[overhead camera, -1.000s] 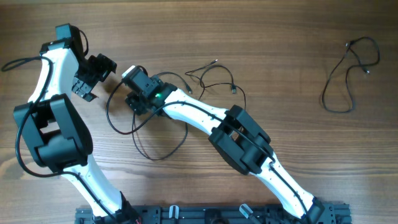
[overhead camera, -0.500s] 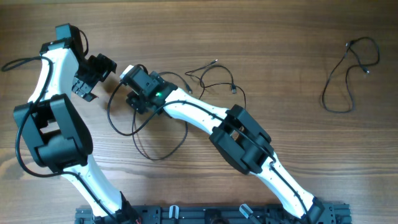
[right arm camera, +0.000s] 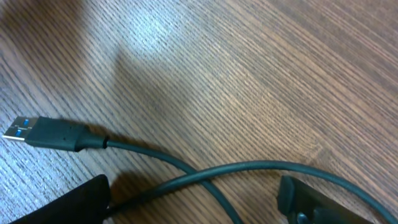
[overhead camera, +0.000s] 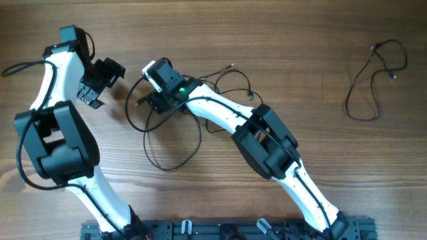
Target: Untangle cables
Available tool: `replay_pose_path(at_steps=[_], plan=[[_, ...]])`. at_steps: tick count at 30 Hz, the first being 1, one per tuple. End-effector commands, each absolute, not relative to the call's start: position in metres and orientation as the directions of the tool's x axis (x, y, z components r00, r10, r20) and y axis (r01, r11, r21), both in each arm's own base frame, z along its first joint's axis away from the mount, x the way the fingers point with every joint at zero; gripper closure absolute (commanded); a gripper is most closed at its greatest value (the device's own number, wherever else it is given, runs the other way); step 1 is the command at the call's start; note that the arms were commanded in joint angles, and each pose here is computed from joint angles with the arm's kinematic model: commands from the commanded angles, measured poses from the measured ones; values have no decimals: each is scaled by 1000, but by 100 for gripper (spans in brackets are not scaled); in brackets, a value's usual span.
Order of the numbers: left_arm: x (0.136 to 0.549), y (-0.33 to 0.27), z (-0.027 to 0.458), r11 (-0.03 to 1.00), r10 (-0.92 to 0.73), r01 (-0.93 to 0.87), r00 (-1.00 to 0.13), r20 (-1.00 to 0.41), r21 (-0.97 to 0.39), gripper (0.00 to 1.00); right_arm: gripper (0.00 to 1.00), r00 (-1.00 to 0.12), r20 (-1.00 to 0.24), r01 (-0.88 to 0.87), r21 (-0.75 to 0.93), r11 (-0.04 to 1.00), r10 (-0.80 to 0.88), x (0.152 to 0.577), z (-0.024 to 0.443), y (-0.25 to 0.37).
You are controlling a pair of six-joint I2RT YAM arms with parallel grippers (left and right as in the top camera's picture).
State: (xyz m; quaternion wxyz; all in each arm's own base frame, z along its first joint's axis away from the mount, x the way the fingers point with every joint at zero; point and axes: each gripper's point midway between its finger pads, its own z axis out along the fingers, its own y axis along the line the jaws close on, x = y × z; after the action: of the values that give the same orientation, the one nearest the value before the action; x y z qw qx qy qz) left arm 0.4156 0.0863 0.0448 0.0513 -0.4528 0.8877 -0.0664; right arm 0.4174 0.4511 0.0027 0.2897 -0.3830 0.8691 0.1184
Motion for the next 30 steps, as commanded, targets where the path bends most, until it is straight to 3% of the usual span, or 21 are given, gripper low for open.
replay_pose_path(at_steps=[1,4,11,15,23,27,30], plan=[[413,83,41,572,-816,-804,-578,-15,-164,0,29,-581,-518,-749,40,661,-628,394,-10,444],[413,83,41,572,-816,-804,-578,-15,-164,0,46,-606,-450,-771,129,624,-656,369,-17,443],[413,83,41,572,-816,-804,-578,-15,-164,0,53,-672,-290,-737,175,653,-681,344,-31,414],[413,83,41,572,-816,-804,-578,-15,-164,0,41,-693,-208,-721,177,670,-690,335,-32,398],[413,83,41,572,-816,-804,-578,-14,-164,0,40,-738,-127,-675,183,715,-663,325,-25,387],[414,83,41,572,-816,-804,-578,-15,-164,0,35,-757,-123,-653,187,734,-642,325,-25,387],[414,83,41,572,-816,-804,-578,-15,-164,0,31,-803,-171,-596,286,751,-572,328,-18,410]])
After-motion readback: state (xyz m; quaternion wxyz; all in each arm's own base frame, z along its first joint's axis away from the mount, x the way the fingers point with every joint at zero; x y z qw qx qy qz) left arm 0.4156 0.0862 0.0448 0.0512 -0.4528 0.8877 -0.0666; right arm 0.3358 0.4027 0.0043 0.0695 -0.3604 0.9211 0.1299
